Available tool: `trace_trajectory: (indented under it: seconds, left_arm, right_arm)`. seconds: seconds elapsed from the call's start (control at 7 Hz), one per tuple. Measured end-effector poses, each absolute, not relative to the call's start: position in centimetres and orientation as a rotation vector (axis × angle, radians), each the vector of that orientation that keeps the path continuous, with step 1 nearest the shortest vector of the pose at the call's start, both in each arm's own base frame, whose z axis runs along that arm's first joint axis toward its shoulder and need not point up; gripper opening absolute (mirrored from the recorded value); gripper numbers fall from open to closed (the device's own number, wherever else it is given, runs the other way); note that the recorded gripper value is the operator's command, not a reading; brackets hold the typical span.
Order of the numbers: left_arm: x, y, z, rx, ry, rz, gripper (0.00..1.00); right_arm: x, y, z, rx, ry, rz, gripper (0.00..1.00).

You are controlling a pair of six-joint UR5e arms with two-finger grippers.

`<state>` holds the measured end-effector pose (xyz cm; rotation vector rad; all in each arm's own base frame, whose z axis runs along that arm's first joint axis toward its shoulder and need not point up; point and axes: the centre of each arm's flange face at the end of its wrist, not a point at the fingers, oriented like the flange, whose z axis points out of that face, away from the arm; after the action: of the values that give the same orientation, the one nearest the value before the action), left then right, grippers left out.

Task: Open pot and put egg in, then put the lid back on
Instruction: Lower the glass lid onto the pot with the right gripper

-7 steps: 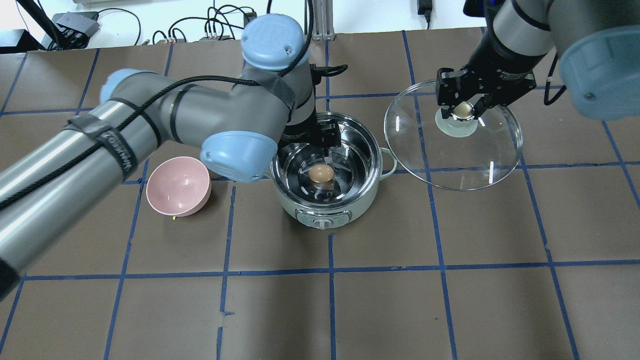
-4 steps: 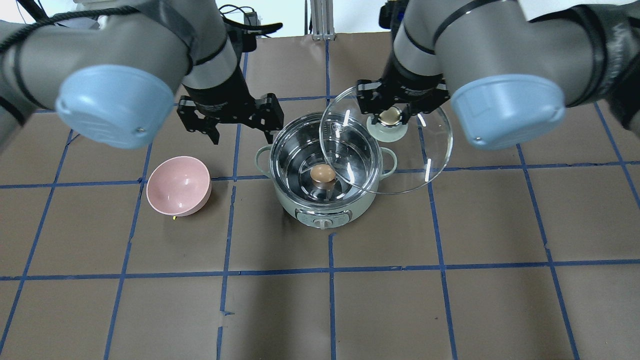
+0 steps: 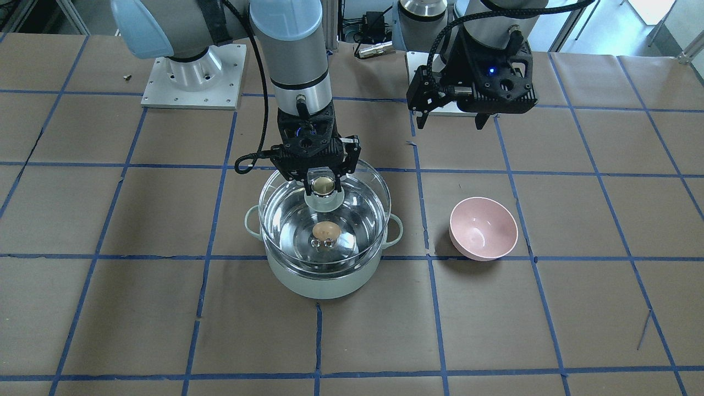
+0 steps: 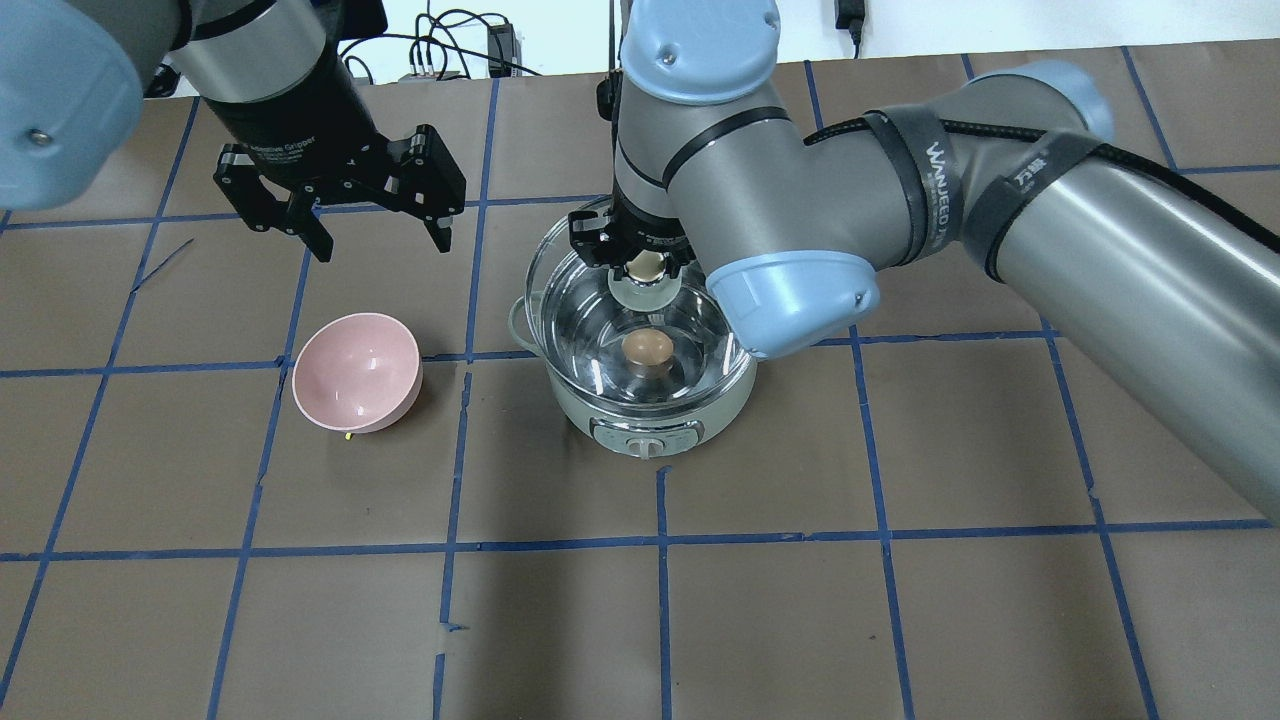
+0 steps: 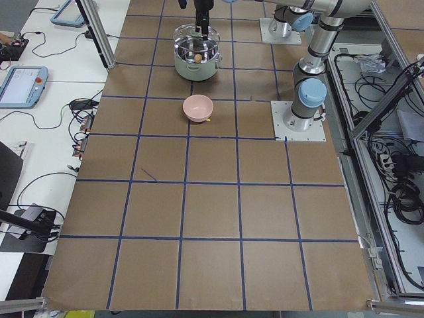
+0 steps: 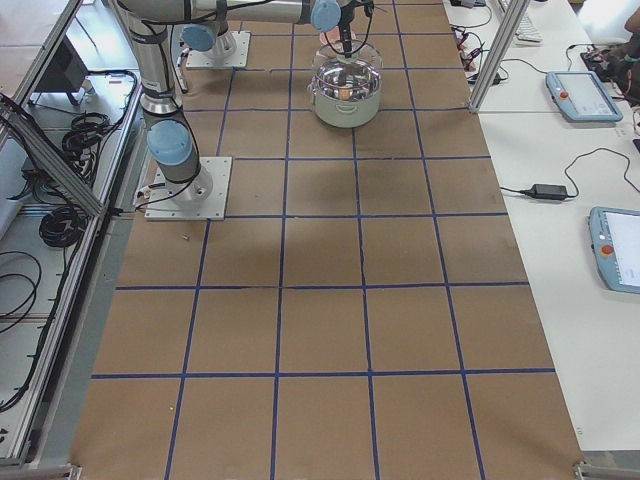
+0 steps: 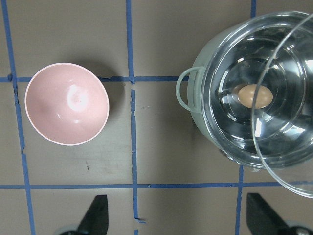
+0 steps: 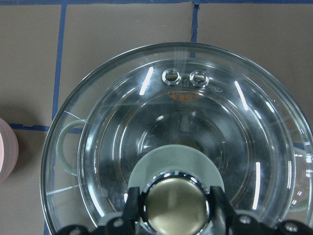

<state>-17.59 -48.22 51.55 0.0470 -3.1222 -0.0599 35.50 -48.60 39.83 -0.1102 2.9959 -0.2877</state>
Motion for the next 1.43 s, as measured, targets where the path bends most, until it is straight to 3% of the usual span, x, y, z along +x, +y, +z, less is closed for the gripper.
trace_trajectory:
  seconds: [1.43]
  left_arm:
    - [-17.1,-48.3,51.6,-0.102,-3.135,-0.045,1.0]
  right_arm:
    - [35.8,-48.3,36.5,-0.137,2.998,-0.243,0.38]
